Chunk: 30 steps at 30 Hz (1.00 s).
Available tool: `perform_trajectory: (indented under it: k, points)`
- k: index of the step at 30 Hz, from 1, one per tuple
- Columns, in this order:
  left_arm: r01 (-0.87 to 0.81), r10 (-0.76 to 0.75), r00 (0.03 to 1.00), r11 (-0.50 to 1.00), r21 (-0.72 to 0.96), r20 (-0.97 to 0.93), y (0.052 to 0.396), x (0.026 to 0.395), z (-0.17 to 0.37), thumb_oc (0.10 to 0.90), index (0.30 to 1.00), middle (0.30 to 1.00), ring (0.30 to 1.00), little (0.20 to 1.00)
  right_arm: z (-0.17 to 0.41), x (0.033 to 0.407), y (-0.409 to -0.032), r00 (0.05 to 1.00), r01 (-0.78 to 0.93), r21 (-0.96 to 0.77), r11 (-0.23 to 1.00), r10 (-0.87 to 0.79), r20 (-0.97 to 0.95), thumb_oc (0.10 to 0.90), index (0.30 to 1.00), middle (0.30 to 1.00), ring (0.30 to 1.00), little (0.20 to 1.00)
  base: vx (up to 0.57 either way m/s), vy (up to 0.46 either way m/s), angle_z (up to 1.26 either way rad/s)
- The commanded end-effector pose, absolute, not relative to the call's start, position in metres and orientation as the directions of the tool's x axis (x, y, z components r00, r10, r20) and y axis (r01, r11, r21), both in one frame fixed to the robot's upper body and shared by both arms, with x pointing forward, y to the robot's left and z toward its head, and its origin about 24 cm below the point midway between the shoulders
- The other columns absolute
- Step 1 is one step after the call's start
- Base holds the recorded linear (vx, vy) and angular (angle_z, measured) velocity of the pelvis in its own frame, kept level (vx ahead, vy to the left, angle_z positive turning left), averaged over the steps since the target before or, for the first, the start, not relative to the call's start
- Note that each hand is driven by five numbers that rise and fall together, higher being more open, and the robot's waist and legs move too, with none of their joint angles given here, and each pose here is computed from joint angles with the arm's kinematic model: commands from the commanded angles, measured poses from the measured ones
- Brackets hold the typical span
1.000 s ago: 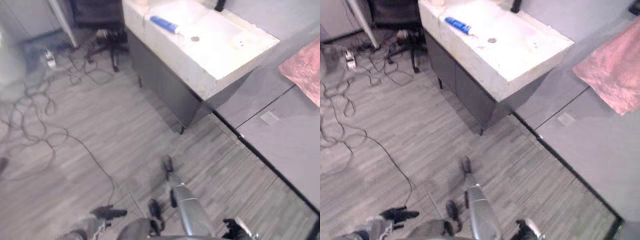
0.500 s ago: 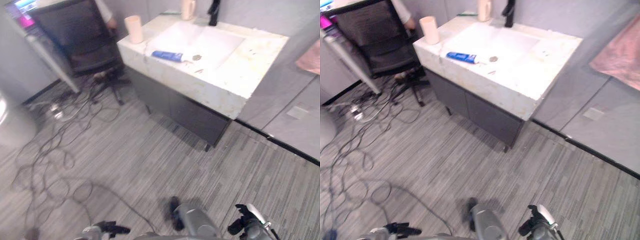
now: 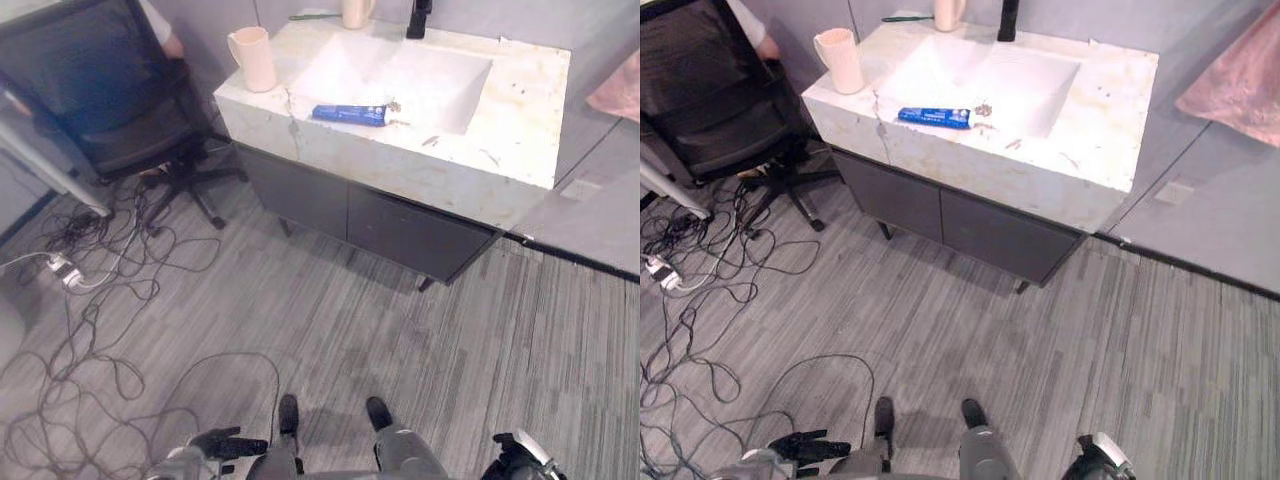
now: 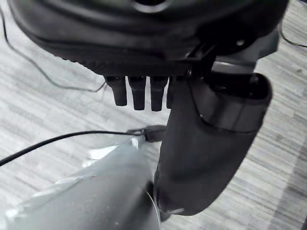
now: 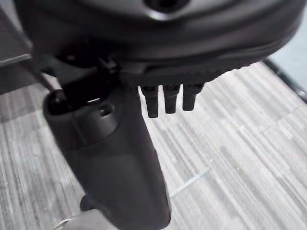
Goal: Organize the bathroom.
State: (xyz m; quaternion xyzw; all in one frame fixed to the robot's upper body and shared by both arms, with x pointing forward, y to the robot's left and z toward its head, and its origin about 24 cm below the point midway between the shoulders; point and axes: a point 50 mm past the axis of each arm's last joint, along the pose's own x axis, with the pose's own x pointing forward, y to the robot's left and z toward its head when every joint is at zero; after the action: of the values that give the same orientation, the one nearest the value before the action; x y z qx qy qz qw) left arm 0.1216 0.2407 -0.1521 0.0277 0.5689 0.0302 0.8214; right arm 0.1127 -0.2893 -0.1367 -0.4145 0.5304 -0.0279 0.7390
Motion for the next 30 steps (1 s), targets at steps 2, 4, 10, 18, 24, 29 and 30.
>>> perform_trajectory:
  k: [2,4,10,18,24,29,30]
  points:
    - [0.029,0.145,0.293,0.987,0.160,-0.945,0.269,0.101,-0.149,0.800,0.900,0.900,0.900,0.900,-0.129,0.110,-0.308,0.418,-0.326,-0.699,0.636,-0.566,-0.711,0.800,0.900,0.900,0.900,0.900,0.13,0.185,-0.16]
    - [0.046,0.130,0.308,0.987,0.151,-0.942,0.269,0.107,-0.148,0.800,0.900,0.900,0.900,0.900,-0.128,0.106,-0.312,0.406,-0.312,-0.701,0.641,-0.578,-0.708,0.800,0.900,0.900,0.900,0.900,0.09,0.194,0.01]
    - [0.074,0.106,0.310,0.988,0.136,-0.945,0.266,0.113,-0.147,0.800,0.900,0.900,0.900,0.900,-0.130,0.093,-0.315,0.362,-0.271,-0.698,0.663,-0.601,-0.712,0.800,0.900,0.900,0.900,0.900,0.10,0.205,-0.02]
    - [-0.050,0.150,0.269,0.989,0.141,-0.952,0.263,0.098,-0.152,0.800,0.900,0.900,0.900,0.900,-0.143,0.091,-0.286,0.368,-0.406,-0.608,0.682,-0.487,-0.792,0.800,0.900,0.900,0.900,0.900,0.11,0.063,-0.94]
    - [-0.014,0.139,0.284,0.990,0.141,-0.949,0.258,0.093,-0.155,0.800,0.900,0.900,0.900,0.900,-0.159,0.062,-0.260,0.274,-0.456,-0.501,0.736,-0.419,-0.866,0.800,0.900,0.900,0.900,0.900,0.31,-0.226,-0.45]
    - [0.030,0.052,0.313,0.997,0.064,-0.948,0.249,0.112,-0.152,0.800,0.900,0.900,0.900,0.900,-0.160,0.056,-0.263,0.247,-0.485,-0.485,0.728,-0.418,-0.874,0.800,0.900,0.900,0.900,0.900,0.25,-0.130,0.83]
    - [0.056,0.037,0.313,0.997,0.057,-0.949,0.244,0.117,-0.151,0.800,0.900,0.900,0.900,0.900,-0.159,0.060,-0.264,0.258,-0.470,-0.492,0.732,-0.419,-0.870,0.800,0.900,0.900,0.900,0.900,0.16,-0.116,0.44]
